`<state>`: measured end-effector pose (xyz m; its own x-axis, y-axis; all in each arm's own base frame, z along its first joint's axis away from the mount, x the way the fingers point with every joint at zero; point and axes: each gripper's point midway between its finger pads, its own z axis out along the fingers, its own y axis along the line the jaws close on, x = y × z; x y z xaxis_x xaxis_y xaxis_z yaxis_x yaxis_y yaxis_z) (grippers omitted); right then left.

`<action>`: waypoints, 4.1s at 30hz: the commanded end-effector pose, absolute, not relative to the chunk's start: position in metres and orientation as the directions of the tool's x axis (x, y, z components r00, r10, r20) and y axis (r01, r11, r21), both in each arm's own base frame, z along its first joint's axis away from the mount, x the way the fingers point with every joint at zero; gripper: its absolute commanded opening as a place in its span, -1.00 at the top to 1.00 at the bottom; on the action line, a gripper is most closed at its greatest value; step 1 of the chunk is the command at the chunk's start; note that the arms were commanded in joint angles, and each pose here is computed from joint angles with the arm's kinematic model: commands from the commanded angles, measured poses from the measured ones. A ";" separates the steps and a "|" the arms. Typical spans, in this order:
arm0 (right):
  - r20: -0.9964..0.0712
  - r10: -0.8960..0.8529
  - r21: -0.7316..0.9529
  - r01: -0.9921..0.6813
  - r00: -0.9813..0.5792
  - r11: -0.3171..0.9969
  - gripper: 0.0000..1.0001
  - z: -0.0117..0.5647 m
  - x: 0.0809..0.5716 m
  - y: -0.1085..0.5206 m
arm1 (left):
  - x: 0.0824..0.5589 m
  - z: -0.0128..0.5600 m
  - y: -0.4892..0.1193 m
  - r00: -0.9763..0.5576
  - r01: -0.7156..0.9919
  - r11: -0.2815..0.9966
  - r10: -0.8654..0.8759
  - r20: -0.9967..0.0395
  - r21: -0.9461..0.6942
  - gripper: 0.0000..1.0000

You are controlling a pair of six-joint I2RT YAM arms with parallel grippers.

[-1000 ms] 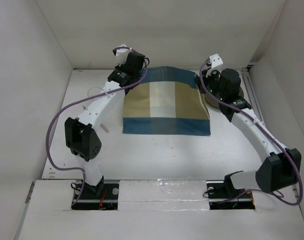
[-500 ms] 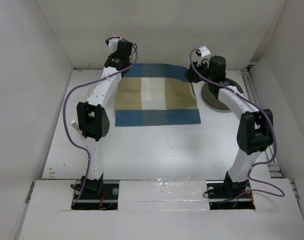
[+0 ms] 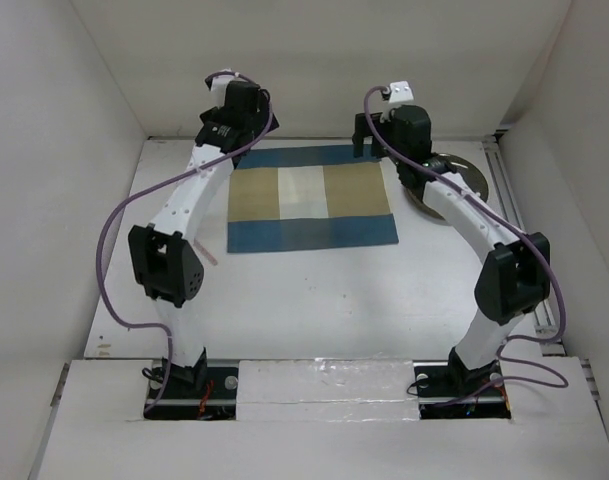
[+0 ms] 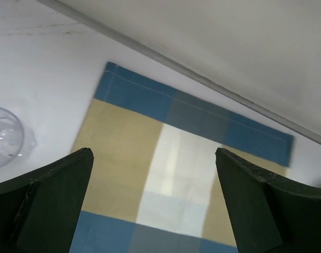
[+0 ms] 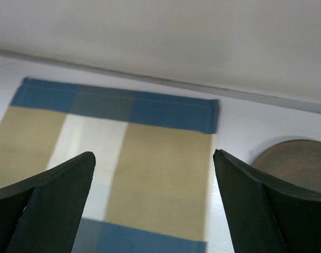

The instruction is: Set the dinner table for one person

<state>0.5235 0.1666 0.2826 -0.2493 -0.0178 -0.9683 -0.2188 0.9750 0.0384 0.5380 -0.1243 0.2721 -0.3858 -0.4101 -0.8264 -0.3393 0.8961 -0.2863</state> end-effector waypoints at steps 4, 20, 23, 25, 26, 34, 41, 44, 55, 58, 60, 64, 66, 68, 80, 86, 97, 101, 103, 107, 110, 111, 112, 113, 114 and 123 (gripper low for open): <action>-0.911 0.006 0.094 -0.193 -0.412 0.977 -1.00 0.214 0.511 0.192 | 0.503 0.255 -0.151 -0.447 -0.245 0.877 -0.480 -0.754 -0.413 -0.98; -0.556 -0.136 0.056 -0.200 -0.820 0.978 -1.00 0.060 0.512 0.196 | 0.462 0.065 -0.148 -0.736 -0.447 0.880 -0.463 -0.493 -0.159 -0.98; -0.518 -0.145 0.041 -0.193 -0.843 0.980 -1.00 0.062 0.521 0.198 | 0.456 0.045 -0.145 -0.762 -0.458 0.883 -0.452 -0.464 -0.106 -0.98; -0.462 -0.166 0.013 -0.193 -0.871 0.981 -1.00 0.048 0.518 0.194 | 0.452 0.034 -0.141 -0.774 -0.464 0.883 -0.445 -0.450 -0.074 -0.98; -0.447 -0.169 -0.001 -0.188 -0.878 0.982 -1.00 0.044 0.516 0.191 | 0.452 0.032 -0.141 -0.779 -0.465 0.883 -0.443 -0.444 -0.066 -0.98; -0.394 -0.151 -0.060 -0.138 -0.906 0.989 -1.00 0.030 0.508 0.161 | 0.462 0.004 -0.150 -0.817 -0.442 0.896 -0.420 -0.395 -0.039 -0.98; -0.384 -0.120 -0.072 -0.100 -0.916 0.992 -1.00 0.023 0.520 0.143 | 0.469 0.005 -0.158 -0.820 -0.432 0.899 -0.425 -0.384 -0.072 -0.98; -0.396 -0.110 -0.051 -0.098 -0.912 0.994 -1.00 0.029 0.527 0.144 | 0.473 0.006 -0.163 -0.821 -0.427 0.900 -0.428 -0.379 -0.091 -0.98; -0.437 -0.087 0.061 -0.126 -0.895 0.990 -1.00 0.028 0.551 0.149 | 0.488 0.007 -0.174 -0.816 -0.415 0.900 -0.434 -0.383 -0.136 -0.98; -0.451 -0.096 0.058 -0.137 -0.887 0.989 -1.00 0.030 0.556 0.150 | 0.487 0.007 -0.176 -0.818 -0.412 0.900 -0.434 -0.377 -0.142 -0.98; -0.450 -0.105 0.054 -0.145 -0.887 0.988 -1.00 0.027 0.557 0.150 | 0.490 0.012 -0.179 -0.815 -0.406 0.899 -0.437 -0.382 -0.162 -0.98; -0.440 -0.107 0.069 -0.152 -0.891 0.986 -1.00 0.024 0.554 0.152 | 0.487 0.009 -0.178 -0.818 -0.408 0.900 -0.435 -0.375 -0.155 -0.98; -0.450 -0.105 0.078 -0.157 -0.887 0.985 -1.00 0.031 0.551 0.153 | 0.488 0.015 -0.178 -0.814 -0.406 0.899 -0.437 -0.383 -0.163 -0.98; -0.469 -0.103 0.080 -0.158 -0.877 0.984 -1.00 0.039 0.553 0.154 | 0.489 0.019 -0.178 -0.811 -0.404 0.899 -0.438 -0.388 -0.169 -0.98; -0.608 -0.080 0.095 -0.173 -0.790 0.980 -1.00 0.121 0.568 0.158 | 0.509 0.090 -0.180 -0.744 -0.388 0.889 -0.459 -0.486 -0.245 -0.98; -0.680 -0.065 0.071 -0.153 -0.730 0.986 -1.00 0.165 0.568 0.150 | 0.513 0.122 -0.182 -0.724 -0.377 0.885 -0.466 -0.509 -0.273 -0.98; -0.845 0.163 0.233 -0.076 -0.509 0.969 -1.00 0.245 0.507 0.055 | 0.457 0.257 -0.138 -0.537 -0.379 0.853 -0.518 -0.666 -0.358 -0.98; -0.816 0.291 0.330 0.011 -0.499 0.944 -1.00 0.225 0.485 -0.008 | 0.427 0.302 -0.106 -0.476 -0.373 0.844 -0.531 -0.702 -0.386 -0.98; -0.806 0.321 0.357 0.025 -0.497 0.934 -1.00 0.213 0.479 -0.028 | 0.414 0.317 -0.089 -0.463 -0.369 0.848 -0.522 -0.717 -0.380 -0.98; -0.767 0.428 0.373 0.211 -0.478 0.904 -1.00 0.183 0.463 -0.089 | 0.382 0.353 -0.031 -0.388 -0.390 0.856 -0.487 -0.782 -0.340 -0.98; -0.738 0.494 0.389 0.309 -0.460 0.868 -1.00 0.157 0.460 -0.110 | 0.366 0.330 -0.005 -0.370 -0.461 0.829 -0.503 -0.781 -0.315 -0.98; -0.736 0.508 0.398 0.321 -0.448 0.860 -1.00 0.149 0.463 -0.116 | 0.355 0.341 -0.004 -0.327 -0.444 0.827 -0.508 -0.797 -0.345 -0.98; -0.725 0.526 0.401 0.349 -0.445 0.847 -1.00 0.143 0.462 -0.122 | 0.351 0.339 -0.011 -0.336 -0.398 0.842 -0.503 -0.797 -0.364 -0.98; -0.715 0.530 0.401 0.355 -0.455 0.845 -1.00 0.136 0.463 -0.123 | 0.350 0.327 -0.012 -0.332 -0.387 0.843 -0.505 -0.797 -0.373 -0.98; -0.714 0.538 0.401 0.368 -0.448 0.839 -1.00 0.131 0.463 -0.131 | 0.341 0.334 -0.011 -0.303 -0.374 0.842 -0.508 -0.806 -0.390 -0.98; -0.654 0.583 0.450 0.373 -0.482 0.812 -0.95 0.085 0.487 -0.151 | 0.316 0.323 0.001 -0.215 -0.368 0.842 -0.490 -0.845 -0.395 -0.98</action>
